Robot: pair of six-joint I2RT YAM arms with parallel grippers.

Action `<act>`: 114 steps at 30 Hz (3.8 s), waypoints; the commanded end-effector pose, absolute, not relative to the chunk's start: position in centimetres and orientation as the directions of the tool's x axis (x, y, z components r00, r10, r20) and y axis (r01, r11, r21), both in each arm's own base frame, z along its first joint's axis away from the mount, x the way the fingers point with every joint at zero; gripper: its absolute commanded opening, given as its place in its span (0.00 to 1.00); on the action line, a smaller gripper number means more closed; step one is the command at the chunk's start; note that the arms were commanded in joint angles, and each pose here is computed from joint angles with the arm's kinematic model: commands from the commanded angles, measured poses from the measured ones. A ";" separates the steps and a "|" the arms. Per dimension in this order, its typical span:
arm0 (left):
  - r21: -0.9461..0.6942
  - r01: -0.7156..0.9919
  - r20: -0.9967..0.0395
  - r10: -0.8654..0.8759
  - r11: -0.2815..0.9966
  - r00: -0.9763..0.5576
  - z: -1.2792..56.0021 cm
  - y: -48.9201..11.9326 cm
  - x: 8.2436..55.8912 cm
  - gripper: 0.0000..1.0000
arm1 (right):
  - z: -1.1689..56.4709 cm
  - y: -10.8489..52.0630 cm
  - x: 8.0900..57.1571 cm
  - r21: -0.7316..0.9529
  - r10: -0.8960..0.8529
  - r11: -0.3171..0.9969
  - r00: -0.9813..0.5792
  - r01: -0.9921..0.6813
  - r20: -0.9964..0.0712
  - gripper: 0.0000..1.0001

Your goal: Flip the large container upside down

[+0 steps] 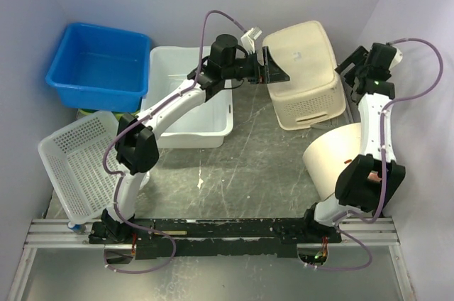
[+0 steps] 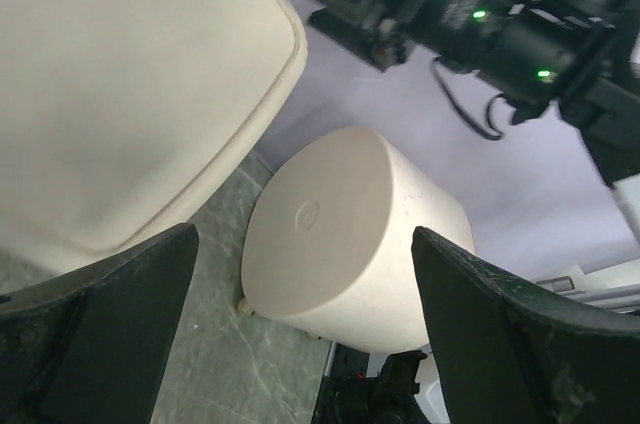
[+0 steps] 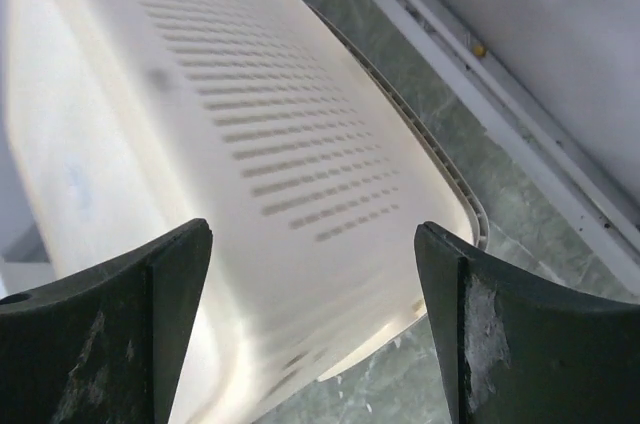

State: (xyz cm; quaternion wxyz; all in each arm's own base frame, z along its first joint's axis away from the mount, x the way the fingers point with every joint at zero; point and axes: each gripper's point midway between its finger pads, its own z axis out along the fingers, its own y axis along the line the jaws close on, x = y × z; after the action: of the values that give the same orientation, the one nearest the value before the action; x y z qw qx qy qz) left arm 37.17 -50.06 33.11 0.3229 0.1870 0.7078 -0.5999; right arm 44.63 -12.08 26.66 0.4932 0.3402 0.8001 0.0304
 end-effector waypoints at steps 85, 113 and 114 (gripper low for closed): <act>-0.196 -0.014 -0.810 -0.170 0.981 -0.561 29.2 -13.8 33.7 0.99 | 26.3 26.4 45.0 0.247 0.096 0.948 -0.558 -0.203 -0.825 0.88; -0.416 -0.138 -0.731 -0.421 0.899 -0.537 29.4 -4.3 34.5 0.99 | 19.4 45.6 40.9 0.176 -0.081 0.916 -0.594 -0.362 -0.800 0.00; -0.413 -0.136 -0.733 -0.418 0.900 -0.536 29.5 -4.3 34.5 0.99 | 20.9 45.6 40.6 0.199 -0.061 0.906 -0.581 -0.373 -0.811 0.00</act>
State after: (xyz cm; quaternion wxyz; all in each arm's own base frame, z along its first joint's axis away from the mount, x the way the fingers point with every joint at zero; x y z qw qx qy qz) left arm 34.44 -3.88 29.00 0.4455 -0.1807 0.8657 -0.1391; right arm 40.82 44.79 13.10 0.3928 -0.1533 0.9014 0.0982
